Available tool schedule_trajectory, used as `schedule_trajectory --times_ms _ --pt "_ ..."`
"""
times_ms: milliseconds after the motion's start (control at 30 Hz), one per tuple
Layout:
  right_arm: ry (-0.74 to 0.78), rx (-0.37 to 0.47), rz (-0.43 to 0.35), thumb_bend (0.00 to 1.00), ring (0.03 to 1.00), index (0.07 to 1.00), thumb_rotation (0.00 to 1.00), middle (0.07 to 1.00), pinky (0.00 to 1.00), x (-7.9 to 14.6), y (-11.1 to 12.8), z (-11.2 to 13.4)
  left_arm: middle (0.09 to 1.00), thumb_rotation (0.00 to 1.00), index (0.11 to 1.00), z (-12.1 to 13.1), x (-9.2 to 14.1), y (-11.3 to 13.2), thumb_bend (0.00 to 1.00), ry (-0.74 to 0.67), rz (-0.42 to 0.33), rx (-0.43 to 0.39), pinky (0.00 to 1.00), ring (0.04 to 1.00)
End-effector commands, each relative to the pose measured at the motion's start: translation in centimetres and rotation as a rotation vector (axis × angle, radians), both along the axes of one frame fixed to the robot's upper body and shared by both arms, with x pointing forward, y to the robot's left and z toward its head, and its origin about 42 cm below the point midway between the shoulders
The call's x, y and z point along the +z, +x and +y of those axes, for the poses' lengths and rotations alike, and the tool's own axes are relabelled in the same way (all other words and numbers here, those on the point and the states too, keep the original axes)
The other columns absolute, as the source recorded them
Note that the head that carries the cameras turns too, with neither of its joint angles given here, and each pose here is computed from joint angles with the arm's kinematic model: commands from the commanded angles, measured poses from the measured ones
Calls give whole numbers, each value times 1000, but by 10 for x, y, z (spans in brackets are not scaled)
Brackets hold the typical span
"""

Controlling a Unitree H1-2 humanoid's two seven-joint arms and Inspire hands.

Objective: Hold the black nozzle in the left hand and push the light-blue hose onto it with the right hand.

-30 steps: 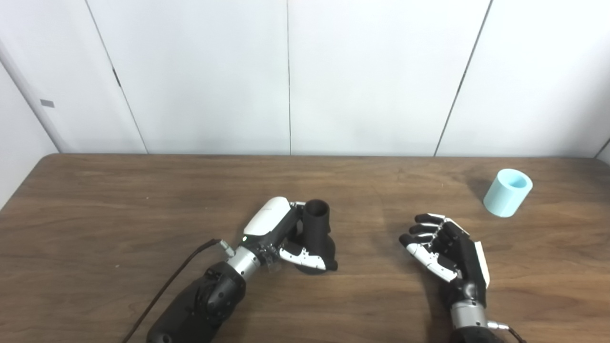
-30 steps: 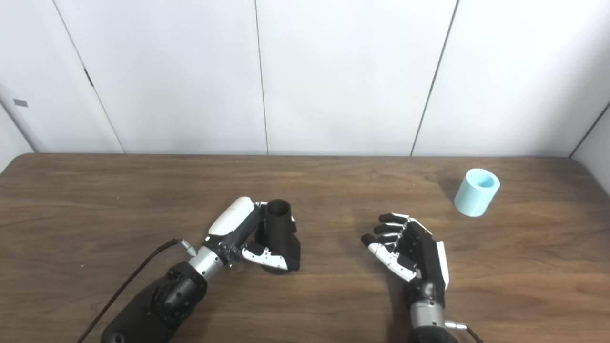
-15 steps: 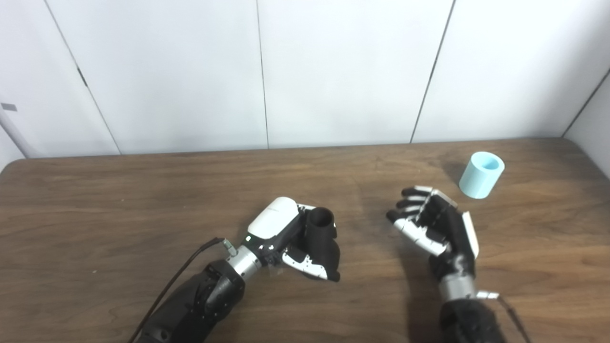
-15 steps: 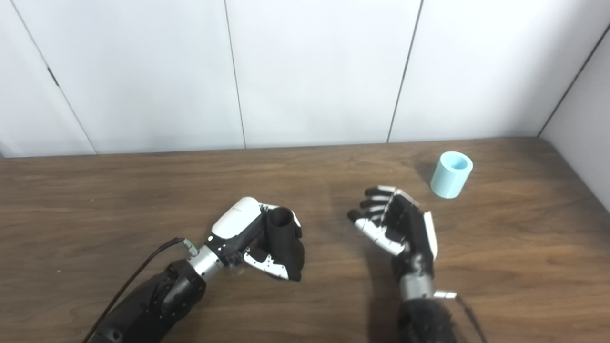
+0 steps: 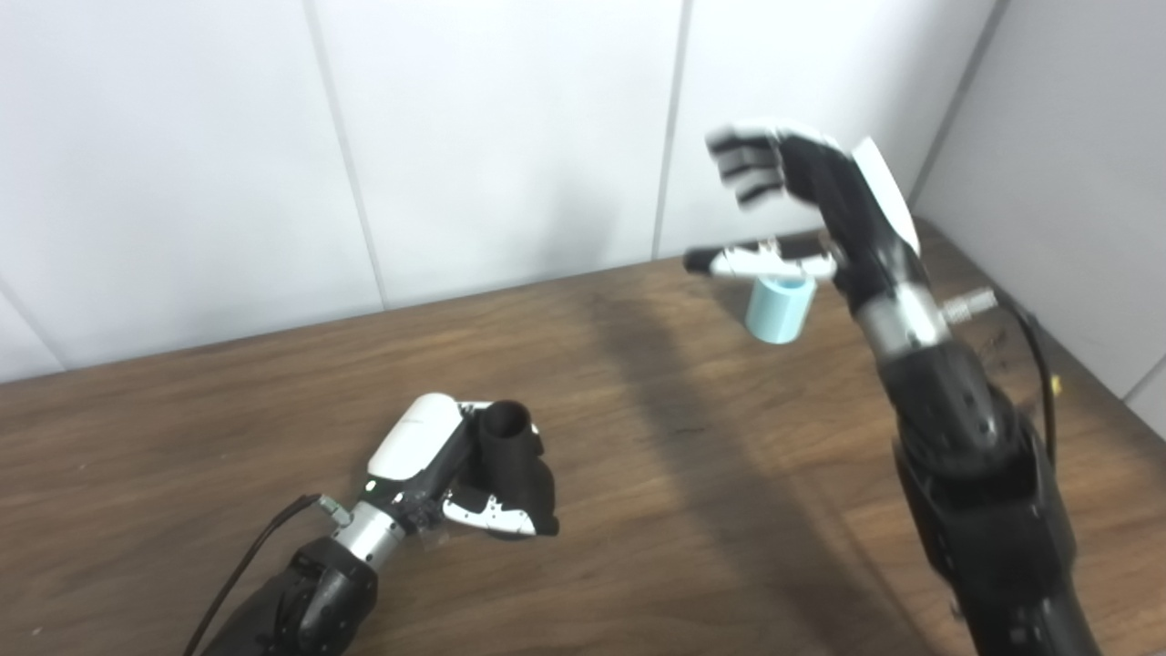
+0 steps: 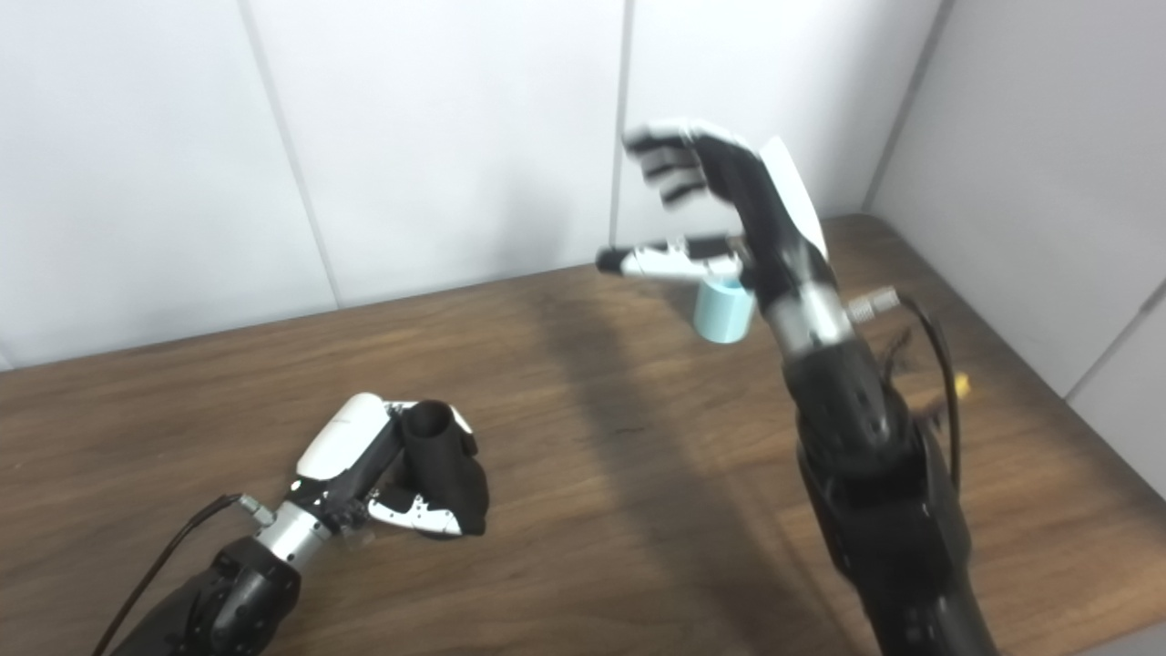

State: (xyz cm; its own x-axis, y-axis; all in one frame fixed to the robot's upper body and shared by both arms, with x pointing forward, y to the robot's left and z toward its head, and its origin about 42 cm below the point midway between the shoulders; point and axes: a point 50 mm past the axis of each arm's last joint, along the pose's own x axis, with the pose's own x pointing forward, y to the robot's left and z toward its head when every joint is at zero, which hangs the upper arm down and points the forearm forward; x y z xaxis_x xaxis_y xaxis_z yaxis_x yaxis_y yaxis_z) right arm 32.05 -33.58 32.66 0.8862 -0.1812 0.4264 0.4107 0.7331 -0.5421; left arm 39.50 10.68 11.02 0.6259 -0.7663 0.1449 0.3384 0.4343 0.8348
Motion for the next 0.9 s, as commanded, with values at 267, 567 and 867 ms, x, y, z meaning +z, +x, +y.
schedule_trajectory --times_ms 267,567,867 --pt "-25 -182 151 901 958 927 371 986 848 -5 29 -98 441 0 510 50 -113 -76 503 211 284 55 347 412" --pt "61 -165 270 871 938 912 261 961 835 -34 54 -106 451 0 502 59 -110 -70 505 224 273 65 367 435" --pt "153 -112 365 827 964 951 204 983 868 -70 66 -104 453 0 502 61 -110 -74 505 222 273 55 366 432"
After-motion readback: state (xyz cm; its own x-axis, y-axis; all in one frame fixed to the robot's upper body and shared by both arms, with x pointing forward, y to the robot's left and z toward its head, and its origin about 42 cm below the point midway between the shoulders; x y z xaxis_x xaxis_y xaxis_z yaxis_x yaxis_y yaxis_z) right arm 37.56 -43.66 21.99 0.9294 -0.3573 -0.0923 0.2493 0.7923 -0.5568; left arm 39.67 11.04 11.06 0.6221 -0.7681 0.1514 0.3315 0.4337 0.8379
